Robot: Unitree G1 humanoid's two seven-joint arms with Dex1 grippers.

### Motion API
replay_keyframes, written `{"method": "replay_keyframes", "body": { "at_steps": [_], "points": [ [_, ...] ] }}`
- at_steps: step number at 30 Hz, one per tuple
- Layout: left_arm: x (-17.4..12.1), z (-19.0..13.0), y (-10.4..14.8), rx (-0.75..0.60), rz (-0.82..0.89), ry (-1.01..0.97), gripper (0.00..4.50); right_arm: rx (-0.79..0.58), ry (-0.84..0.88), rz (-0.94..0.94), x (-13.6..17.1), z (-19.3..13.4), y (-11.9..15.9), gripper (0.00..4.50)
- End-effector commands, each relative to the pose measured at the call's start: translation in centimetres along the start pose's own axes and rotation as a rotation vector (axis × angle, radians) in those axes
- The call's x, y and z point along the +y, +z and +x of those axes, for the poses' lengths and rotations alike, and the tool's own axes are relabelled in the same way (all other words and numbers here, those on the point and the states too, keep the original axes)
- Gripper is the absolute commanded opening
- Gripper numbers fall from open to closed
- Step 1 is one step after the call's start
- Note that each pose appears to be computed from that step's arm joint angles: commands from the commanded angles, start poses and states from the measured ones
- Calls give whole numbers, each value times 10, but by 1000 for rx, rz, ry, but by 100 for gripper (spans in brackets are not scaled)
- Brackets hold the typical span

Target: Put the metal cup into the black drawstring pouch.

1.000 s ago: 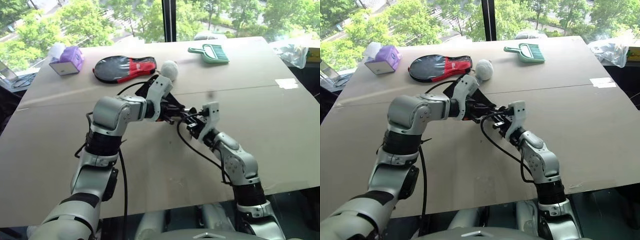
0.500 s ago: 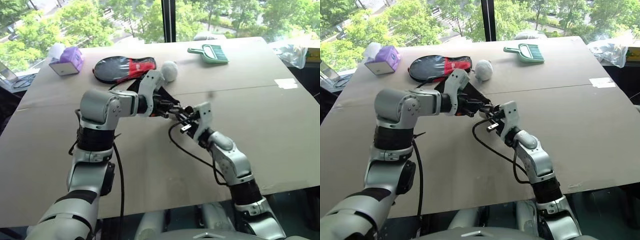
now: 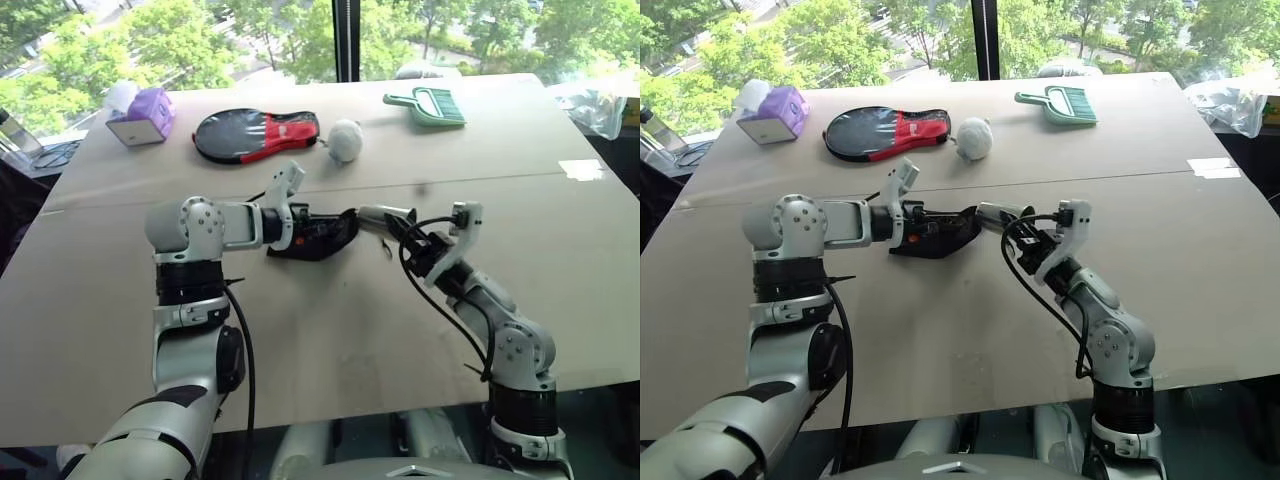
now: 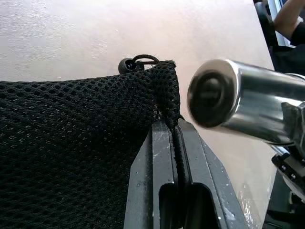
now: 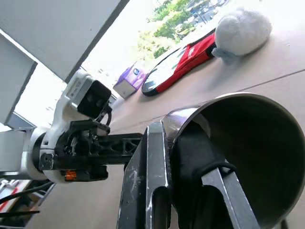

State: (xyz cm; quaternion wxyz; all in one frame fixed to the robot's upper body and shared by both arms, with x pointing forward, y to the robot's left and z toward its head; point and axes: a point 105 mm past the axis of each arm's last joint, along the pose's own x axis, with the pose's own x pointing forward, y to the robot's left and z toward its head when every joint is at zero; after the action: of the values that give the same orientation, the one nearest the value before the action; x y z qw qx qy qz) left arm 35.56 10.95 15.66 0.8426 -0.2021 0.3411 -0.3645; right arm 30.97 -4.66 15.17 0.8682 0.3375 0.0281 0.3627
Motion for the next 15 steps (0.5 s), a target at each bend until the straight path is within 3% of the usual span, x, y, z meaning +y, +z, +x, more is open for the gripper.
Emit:
{"method": "replay_keyframes", "body": {
  "at_steps": [1,10,15],
  "points": [
    [-3,-8,8,-31,8,-8,0,-32,59,112,9,9,-1,3],
    [0,-1,-9,-4,-36,3,0,-12,11,356,-10,12,-30,3],
    [-1,0,-15,-5,-42,5,0,-88,11,500,-16,17,-21,3]
  ]
}}
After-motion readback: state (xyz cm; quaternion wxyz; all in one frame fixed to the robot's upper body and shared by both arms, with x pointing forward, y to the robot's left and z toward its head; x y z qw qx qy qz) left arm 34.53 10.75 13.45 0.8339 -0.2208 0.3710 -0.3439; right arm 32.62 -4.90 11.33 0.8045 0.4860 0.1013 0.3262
